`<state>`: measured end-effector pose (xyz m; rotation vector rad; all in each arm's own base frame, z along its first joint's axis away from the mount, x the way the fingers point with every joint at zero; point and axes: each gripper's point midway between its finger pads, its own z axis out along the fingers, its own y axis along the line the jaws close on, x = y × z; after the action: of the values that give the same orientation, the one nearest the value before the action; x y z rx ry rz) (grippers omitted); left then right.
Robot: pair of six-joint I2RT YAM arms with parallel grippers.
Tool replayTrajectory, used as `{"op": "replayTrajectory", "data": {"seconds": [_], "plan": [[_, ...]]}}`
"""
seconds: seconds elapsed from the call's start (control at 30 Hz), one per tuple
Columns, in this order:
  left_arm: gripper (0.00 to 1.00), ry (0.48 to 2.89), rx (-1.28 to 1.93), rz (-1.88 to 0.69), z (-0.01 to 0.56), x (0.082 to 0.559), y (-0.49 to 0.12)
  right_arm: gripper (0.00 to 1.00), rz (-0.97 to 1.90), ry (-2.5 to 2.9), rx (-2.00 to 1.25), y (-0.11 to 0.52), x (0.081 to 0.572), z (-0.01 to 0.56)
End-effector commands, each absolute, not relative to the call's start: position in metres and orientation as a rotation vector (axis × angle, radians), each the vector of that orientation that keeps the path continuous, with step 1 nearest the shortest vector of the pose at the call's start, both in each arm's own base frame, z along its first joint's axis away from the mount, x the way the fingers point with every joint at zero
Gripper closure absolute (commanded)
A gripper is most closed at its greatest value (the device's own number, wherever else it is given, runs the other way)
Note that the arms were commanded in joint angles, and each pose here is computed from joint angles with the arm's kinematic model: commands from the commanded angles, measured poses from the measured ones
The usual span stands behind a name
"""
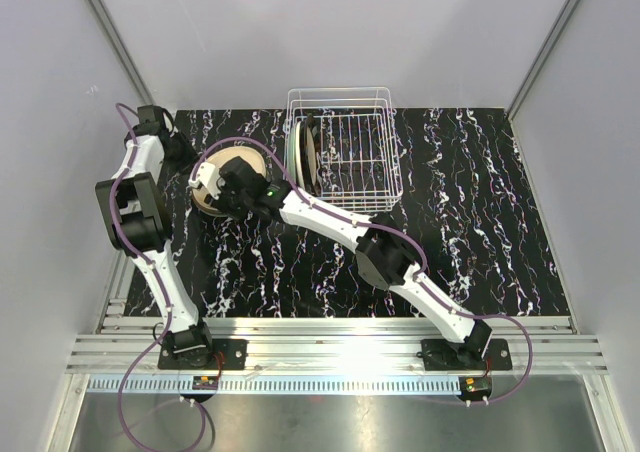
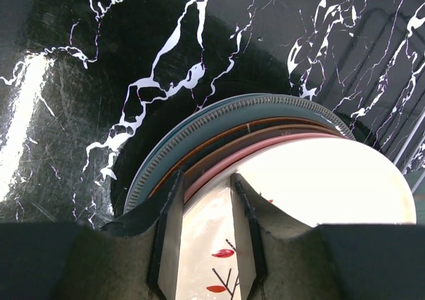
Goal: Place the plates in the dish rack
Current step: Grab a plate with the left arm
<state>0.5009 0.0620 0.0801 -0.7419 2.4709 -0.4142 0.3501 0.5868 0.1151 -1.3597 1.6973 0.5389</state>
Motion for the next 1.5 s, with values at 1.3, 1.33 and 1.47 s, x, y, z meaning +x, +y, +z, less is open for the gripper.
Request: {"op": "replayTrajectory", "data": {"seconds": [1.3, 1.33, 1.47], "plan": [[0.71, 2.515, -0.730, -0.491, 0.084, 0.495, 0.039, 0.55, 0.241, 1.879, -0.590, 0.492, 0.454, 0.221], [0.72, 2.520, -0.730, -0.494, 0.082, 0.495, 0.038, 0.55, 0.206, 1.880, -0.563, 0.485, 0.459, 0.222], [0.74, 2.529, -0.738, -0.498, 0.078, 0.495, 0.038, 0.55, 0.184, 1.908, -0.460, 0.475, 0.466, 0.218]]}}
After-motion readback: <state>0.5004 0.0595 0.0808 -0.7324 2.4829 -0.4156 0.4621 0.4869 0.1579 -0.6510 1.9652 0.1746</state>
